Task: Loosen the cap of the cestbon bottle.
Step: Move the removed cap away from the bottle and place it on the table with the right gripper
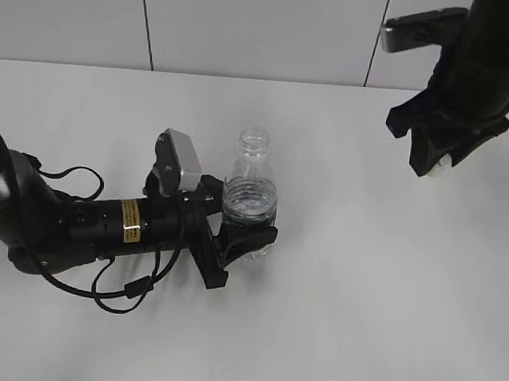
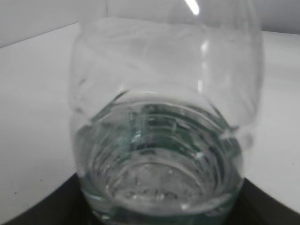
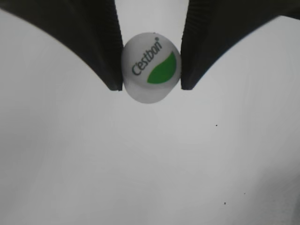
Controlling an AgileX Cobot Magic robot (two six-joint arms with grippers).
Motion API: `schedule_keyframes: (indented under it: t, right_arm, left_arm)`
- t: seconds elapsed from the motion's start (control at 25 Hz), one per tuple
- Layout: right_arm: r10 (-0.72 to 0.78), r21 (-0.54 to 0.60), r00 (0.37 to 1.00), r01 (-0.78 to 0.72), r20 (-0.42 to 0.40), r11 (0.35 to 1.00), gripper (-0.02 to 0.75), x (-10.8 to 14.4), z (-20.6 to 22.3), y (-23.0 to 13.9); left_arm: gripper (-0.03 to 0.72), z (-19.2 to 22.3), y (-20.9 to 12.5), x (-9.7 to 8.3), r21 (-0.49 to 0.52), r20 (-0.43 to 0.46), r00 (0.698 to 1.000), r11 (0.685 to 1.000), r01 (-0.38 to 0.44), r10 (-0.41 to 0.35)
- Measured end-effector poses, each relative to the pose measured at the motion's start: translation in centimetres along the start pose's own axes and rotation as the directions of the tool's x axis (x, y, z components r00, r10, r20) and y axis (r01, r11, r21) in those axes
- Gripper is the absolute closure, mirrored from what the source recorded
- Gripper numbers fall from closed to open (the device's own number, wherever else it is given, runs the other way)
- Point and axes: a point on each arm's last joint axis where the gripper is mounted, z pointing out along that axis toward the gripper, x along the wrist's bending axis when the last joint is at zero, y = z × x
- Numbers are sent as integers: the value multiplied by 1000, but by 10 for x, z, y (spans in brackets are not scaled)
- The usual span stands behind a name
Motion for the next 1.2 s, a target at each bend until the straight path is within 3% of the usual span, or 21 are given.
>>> schedule_keyframes:
  t: [0.44,0.72,1.2]
  right_arm:
    - [78,-81,997,-77,13,994,453,-19,57,-13]
    - [87,29,996,-87,-1,996,453,-23,108,-12]
    - [145,-23,989,-145,-9,989,454,-36,114,-10]
  left_arm:
    - [274,0,0,0,0,-5,1000,1000,2,-2]
    - [274,0,0,1,0,-7,1000,1000,3,-3]
    - [274,0,0,1,0,-7,1000,1000,3,-3]
